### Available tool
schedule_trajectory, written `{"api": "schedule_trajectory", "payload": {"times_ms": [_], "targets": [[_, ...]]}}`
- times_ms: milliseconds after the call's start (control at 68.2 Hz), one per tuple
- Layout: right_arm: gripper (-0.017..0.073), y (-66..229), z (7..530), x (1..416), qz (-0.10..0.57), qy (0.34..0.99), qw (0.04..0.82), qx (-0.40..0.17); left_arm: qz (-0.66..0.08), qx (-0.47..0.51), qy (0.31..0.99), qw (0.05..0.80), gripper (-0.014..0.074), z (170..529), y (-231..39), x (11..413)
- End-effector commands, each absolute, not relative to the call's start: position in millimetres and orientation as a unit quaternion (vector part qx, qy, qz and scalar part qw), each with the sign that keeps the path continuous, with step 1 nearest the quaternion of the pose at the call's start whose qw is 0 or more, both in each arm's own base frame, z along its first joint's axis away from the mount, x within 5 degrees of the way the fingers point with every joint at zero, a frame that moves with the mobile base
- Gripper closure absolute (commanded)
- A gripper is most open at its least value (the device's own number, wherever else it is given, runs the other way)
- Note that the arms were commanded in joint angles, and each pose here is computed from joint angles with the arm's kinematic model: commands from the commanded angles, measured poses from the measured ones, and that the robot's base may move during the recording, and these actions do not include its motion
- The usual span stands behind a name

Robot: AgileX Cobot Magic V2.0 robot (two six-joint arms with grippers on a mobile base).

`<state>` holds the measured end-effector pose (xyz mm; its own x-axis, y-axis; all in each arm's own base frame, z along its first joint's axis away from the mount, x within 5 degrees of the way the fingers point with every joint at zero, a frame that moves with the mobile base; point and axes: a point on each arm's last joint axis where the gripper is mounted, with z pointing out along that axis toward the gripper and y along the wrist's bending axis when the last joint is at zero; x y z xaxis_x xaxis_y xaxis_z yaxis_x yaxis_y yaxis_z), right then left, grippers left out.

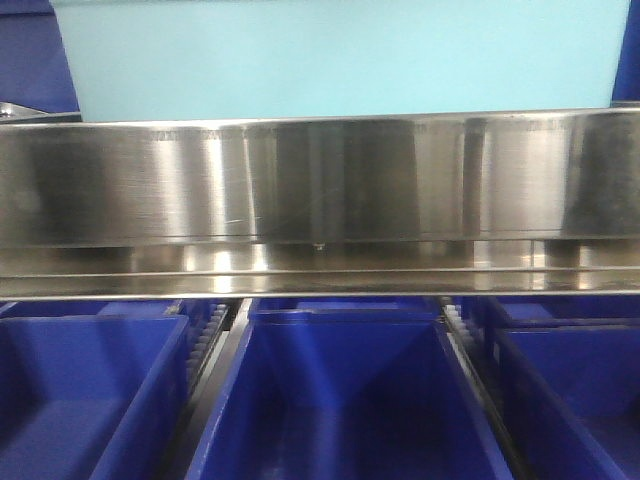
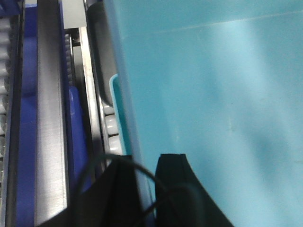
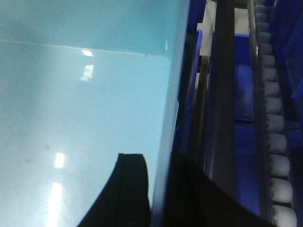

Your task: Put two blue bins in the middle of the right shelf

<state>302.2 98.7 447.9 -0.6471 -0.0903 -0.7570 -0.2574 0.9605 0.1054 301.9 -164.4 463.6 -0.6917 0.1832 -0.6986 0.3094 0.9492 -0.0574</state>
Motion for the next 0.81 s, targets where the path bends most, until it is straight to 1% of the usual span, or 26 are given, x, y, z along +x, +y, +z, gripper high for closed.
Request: {"api": "schedule_trajectory", "payload": {"times_ms": [0,249,381,425,469,513,543,557,601,616,631,675,689,704,748,792], "targets": [[0.0712,95,450,304,0.09,0.898,0.418,-0.101,-0.081,0.139,0.908,0.387,0.0705,468,-162,303],[0.0712,96,443,305,0.085,0.911,0.391,-0.103,-0.072,0.141,0.914,0.375,0.0705,459,-163,306],[0.0712,96,439,307,0.083,0.914,0.383,-0.103,-0.063,0.143,0.92,0.359,0.0705,448,-164,308],[0.0709,96,439,307,0.083,0.914,0.382,-0.104,-0.061,0.144,0.923,0.352,0.069,444,-165,309],[0.068,96,439,308,0.083,0.915,0.381,-0.104,-0.059,0.144,0.924,0.348,0.0657,441,-165,309],[0.0627,96,439,308,0.083,0.915,0.381,-0.104,-0.06,0.145,0.925,0.346,0.0619,440,-165,309],[0.0564,96,439,308,0.083,0.915,0.381,-0.104,-0.061,0.145,0.925,0.346,0.057,440,-165,309],[0.055,96,439,308,0.083,0.915,0.381,-0.104,-0.061,0.145,0.925,0.346,0.0548,440,-165,309],[0.0452,96,438,308,0.083,0.915,0.38,-0.104,-0.061,0.145,0.925,0.346,0.047,440,-165,309],[0.0399,96,438,307,0.083,0.916,0.38,-0.104,-0.061,0.145,0.925,0.346,0.0441,440,-165,309],[0.0382,96,438,307,0.082,0.916,0.379,-0.104,-0.061,0.145,0.925,0.346,0.0412,440,-165,309],[0.0271,96,439,307,0.083,0.916,0.379,-0.104,-0.061,0.145,0.925,0.346,0.032,440,-165,309],[0.0216,96,439,307,0.083,0.916,0.379,-0.104,-0.061,0.145,0.925,0.346,0.0289,440,-165,309],[0.0199,96,439,307,0.083,0.916,0.379,-0.104,-0.061,0.145,0.925,0.346,0.026,440,-165,309],[0.0102,96,440,306,0.083,0.915,0.381,-0.104,-0.061,0.145,0.925,0.346,0.0174,440,-165,309],[0.0027,95,443,304,0.084,0.913,0.385,-0.104,-0.062,0.144,0.924,0.348,0.0102,442,-164,308]]}}
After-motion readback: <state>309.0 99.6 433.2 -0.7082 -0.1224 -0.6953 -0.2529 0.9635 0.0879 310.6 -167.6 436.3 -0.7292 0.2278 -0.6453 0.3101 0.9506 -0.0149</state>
